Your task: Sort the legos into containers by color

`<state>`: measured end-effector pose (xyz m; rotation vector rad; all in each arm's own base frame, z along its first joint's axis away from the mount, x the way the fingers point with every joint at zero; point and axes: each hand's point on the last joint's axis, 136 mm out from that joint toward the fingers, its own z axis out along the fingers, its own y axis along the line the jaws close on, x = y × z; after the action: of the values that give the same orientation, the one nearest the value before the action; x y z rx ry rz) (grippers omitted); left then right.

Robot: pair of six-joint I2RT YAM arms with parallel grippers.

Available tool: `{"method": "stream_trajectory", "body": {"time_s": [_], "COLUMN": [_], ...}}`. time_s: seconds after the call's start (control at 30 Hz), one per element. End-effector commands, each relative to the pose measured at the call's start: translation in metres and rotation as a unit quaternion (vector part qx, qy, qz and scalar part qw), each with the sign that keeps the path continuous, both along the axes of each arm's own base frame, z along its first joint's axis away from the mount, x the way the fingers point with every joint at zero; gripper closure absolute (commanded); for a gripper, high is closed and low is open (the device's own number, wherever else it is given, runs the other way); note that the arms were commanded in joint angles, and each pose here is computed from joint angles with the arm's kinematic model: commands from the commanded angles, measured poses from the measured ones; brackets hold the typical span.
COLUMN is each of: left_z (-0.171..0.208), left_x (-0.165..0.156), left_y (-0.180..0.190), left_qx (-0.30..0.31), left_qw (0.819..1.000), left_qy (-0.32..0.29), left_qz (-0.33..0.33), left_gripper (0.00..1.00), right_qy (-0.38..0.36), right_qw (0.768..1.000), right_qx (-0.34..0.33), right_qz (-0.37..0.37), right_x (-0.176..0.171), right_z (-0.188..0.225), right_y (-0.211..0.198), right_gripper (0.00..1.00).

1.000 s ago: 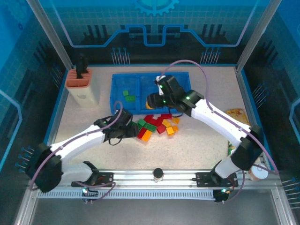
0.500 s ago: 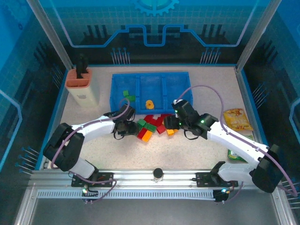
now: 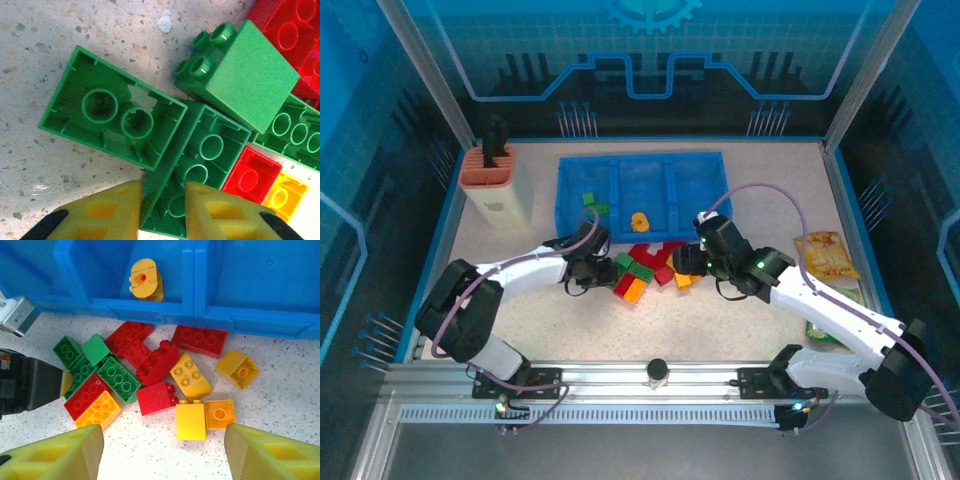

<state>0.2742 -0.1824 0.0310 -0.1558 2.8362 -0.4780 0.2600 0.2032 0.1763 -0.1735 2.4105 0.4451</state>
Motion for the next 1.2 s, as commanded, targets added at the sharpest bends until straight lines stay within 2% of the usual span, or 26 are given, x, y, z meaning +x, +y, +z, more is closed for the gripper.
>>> {"method": "stream_trajectory", "body": {"time_s": [0.0,0.33,0.47,0.57,0.63,0.73,0.83,0.93,1.17], "left_z": [0.000,0.038,0.038,0.031,0.026,0.024,0.025,0.027,0.023], "left_x": [-0.011,-0.015,-0.016,-0.016,-0.017,-0.016,-0.017,-0.022,-0.030], "left_y": [0.009,0.014,0.013,0.009,0.008,0.009,0.007,0.003,0.011], "left_qx": [0.016,0.003,0.005,0.012,0.019,0.023,0.012,-0.010,-0.004], "left_qw": [1.000,1.000,0.999,0.999,0.999,0.999,0.999,0.999,0.999], "left_qy": [0.009,-0.028,-0.032,-0.021,-0.016,-0.014,-0.017,-0.020,-0.022], "left_qz": [-0.008,-0.006,-0.017,-0.031,-0.036,-0.032,-0.029,-0.031,-0.023], "left_gripper": [0.74,0.76,0.56,0.51,0.51,0.51,0.50,0.44,0.43], "right_qy": [0.001,0.017,0.026,0.030,0.030,0.056,0.094,0.114,0.129], "right_qw": [1.000,1.000,0.999,1.000,0.999,0.996,0.987,0.978,0.967], "right_qx": [-0.003,-0.001,-0.014,-0.008,0.000,-0.040,-0.097,-0.145,-0.188], "right_qz": [-0.019,-0.019,-0.016,-0.007,0.027,0.062,0.083,0.094,0.114], "right_x": [-0.001,-0.005,-0.004,-0.004,-0.004,0.002,0.007,0.008,0.014], "right_z": [-0.008,-0.026,-0.035,-0.037,-0.039,-0.049,-0.076,-0.095,-0.116], "right_y": [-0.010,-0.008,-0.008,-0.002,0.012,0.027,0.035,0.038,0.053], "right_gripper": [0.34,0.34,0.34,0.33,0.30,0.29,0.29,0.30,0.34]}}
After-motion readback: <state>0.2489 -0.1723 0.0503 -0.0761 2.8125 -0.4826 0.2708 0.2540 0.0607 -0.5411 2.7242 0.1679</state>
